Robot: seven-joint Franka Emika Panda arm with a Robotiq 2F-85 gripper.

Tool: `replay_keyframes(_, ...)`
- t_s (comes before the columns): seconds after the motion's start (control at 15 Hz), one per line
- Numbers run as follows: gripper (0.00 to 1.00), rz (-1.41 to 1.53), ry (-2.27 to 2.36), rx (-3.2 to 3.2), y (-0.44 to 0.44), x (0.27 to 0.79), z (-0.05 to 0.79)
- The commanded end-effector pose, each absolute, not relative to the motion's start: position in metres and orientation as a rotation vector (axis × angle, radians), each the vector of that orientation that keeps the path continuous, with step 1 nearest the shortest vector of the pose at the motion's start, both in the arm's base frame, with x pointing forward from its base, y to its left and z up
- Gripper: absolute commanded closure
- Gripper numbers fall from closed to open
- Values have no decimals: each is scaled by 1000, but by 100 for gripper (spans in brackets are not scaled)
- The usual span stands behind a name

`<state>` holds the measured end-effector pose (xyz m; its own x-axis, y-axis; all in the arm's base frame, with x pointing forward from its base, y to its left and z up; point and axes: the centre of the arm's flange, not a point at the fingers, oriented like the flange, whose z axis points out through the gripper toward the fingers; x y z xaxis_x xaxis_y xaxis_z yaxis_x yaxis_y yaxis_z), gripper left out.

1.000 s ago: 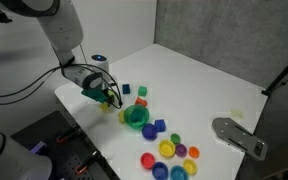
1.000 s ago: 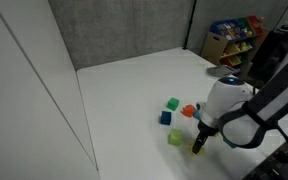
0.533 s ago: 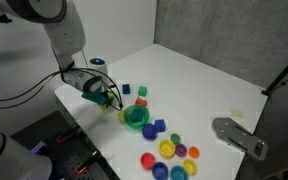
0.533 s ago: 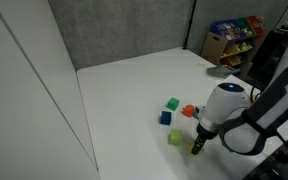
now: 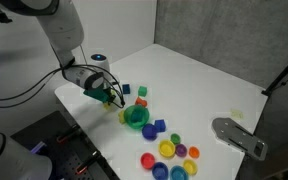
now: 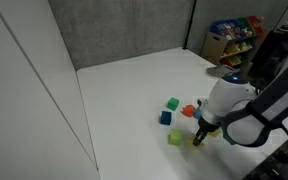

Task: Pick up the yellow microbe toy and put it in the green bowl

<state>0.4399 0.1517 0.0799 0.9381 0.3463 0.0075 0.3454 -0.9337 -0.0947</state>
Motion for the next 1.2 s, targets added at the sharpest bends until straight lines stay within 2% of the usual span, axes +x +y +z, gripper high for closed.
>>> replay_keyframes(0.0,84,8,-473,-3037,128,441,121)
replay_keyframes(0.13,87,-14,-437,-3052,113,445,141)
replay_keyframes(0.73,87,-174,-143,-3159,7,473,218)
replay_keyframes(0.8,37,-174,-108,-3172,-5,476,221)
replay_keyframes(0.87,37,-176,-75,-3182,-15,477,222)
replay_keyframes(1.13,5,-179,-11,-3191,-35,474,232)
